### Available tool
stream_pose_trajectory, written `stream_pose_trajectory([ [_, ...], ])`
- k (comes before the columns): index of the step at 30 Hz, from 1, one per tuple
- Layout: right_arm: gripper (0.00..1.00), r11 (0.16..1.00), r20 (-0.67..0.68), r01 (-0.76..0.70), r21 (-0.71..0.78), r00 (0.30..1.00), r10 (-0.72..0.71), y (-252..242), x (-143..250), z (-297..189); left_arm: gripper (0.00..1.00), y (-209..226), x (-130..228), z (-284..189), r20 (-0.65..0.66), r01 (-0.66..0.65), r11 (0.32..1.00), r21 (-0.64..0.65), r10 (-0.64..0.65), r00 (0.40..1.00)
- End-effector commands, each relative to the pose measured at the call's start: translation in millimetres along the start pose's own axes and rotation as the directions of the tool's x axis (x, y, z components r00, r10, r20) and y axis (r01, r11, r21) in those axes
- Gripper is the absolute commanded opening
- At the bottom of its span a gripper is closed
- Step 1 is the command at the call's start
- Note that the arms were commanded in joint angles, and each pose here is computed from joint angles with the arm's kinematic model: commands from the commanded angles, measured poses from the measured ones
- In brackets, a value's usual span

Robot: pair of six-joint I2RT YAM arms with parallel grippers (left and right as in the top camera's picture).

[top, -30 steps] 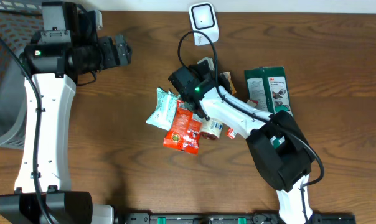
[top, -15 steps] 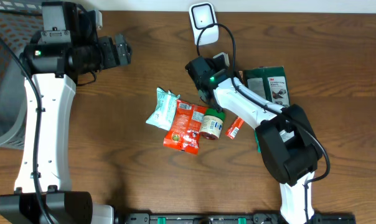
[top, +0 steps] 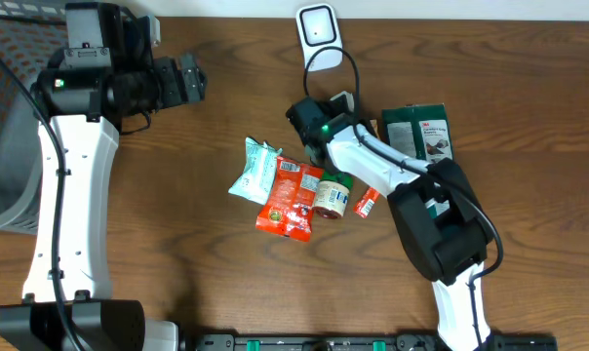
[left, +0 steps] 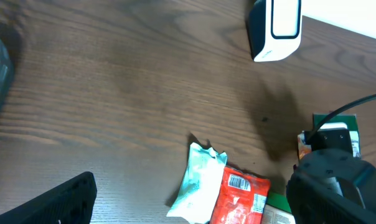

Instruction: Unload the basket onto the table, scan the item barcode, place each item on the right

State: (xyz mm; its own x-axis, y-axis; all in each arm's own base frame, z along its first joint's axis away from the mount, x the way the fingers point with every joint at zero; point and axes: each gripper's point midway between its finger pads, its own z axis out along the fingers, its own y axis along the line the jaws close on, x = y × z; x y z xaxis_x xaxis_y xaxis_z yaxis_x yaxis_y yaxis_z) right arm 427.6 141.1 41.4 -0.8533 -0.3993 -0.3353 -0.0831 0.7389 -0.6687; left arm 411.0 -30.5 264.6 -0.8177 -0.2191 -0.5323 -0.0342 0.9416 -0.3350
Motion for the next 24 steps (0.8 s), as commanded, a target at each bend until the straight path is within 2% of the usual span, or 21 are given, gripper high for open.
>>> stream_pose_trajectory([
  [1,0.01,1.0,0.015,-0.021,-0.02,1.0,0.021,15,-2,-6,0.98,-2,-1,-1,-0.001,-0.01,1.0,0.012,0.01,1.0],
  [3,0.05,0.999,0.013,-0.019,-0.035,1.0,0.02,18,-1,-7,0.97,-2,-1,-1,-0.001,-0.01,1.0,0.012,0.01,1.0],
  [8,0.26,0.996,0.0,-0.045,-0.074,0.999,0.045,25,0,-7,0.97,-2,-1,-1,-0.001,-0.01,1.0,0.012,0.01,1.0],
  [18,0.37,0.989,0.005,-0.089,-0.12,0.996,0.091,27,-7,-12,0.97,-2,-1,-1,-0.001,-0.01,1.0,0.012,0.01,1.0],
  [24,0.38,0.982,0.037,-0.137,-0.132,0.989,0.143,8,-20,-26,0.97,-2,-1,-1,-0.001,-0.01,1.0,0.012,0.01,1.0],
])
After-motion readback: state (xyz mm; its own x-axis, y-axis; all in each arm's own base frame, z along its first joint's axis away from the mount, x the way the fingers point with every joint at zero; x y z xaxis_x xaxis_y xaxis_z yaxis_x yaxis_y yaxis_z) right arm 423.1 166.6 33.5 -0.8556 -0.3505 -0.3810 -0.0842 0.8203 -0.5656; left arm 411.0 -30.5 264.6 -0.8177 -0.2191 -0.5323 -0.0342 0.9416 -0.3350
